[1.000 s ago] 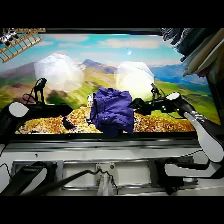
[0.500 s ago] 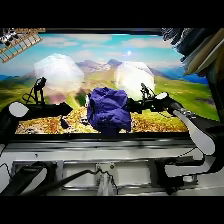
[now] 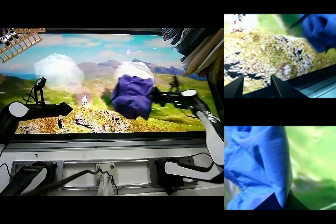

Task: Fold the clothes and pants, and hang the long-sleeved shirts on hangers.

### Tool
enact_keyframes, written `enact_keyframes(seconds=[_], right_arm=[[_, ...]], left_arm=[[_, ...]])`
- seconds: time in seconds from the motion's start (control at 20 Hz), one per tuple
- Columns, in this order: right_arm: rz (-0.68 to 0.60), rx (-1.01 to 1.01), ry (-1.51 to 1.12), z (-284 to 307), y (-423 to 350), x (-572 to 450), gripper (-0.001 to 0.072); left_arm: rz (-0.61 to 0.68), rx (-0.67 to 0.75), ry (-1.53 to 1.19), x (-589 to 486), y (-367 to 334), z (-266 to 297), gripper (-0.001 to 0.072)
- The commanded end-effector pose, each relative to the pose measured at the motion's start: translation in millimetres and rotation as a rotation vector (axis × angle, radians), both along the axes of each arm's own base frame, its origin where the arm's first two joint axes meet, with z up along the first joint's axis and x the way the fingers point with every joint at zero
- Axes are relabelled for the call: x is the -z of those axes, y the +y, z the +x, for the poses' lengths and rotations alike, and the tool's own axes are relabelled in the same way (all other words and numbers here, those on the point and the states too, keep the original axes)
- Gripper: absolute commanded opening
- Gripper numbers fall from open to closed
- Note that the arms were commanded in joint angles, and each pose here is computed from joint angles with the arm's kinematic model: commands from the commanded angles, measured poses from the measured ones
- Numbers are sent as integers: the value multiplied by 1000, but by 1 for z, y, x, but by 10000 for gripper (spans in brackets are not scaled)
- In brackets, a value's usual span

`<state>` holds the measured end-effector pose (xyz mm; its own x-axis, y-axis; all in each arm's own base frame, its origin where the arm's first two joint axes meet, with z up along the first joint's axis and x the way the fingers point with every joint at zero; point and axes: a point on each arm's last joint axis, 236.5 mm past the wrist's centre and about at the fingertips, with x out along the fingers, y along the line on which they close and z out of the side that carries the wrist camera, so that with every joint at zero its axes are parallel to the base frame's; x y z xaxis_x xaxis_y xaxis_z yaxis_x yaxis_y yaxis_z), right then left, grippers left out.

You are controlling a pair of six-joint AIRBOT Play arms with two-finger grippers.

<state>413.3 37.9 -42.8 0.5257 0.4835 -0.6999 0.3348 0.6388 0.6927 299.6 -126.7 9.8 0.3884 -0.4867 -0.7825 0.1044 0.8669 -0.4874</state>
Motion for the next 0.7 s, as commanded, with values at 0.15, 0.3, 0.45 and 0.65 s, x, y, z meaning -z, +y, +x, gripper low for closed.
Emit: enact_keyframes(seconds=[0.15,0.3,0.45,0.65], right_arm=[[-113,591,-125,-14,-194,-68,20],[-136,746,-90,-51,-251,-67,20],[-164,809,4,-98,-277,-44,20],[-202,911,134,-170,-292,-7,19]], left_arm=[[0,-1,0,0,0,0,356],[0,-1,-1,0,0,0,356],[0,-1,0,0,0,0,355],[0,-1,-1,0,0,0,355]])
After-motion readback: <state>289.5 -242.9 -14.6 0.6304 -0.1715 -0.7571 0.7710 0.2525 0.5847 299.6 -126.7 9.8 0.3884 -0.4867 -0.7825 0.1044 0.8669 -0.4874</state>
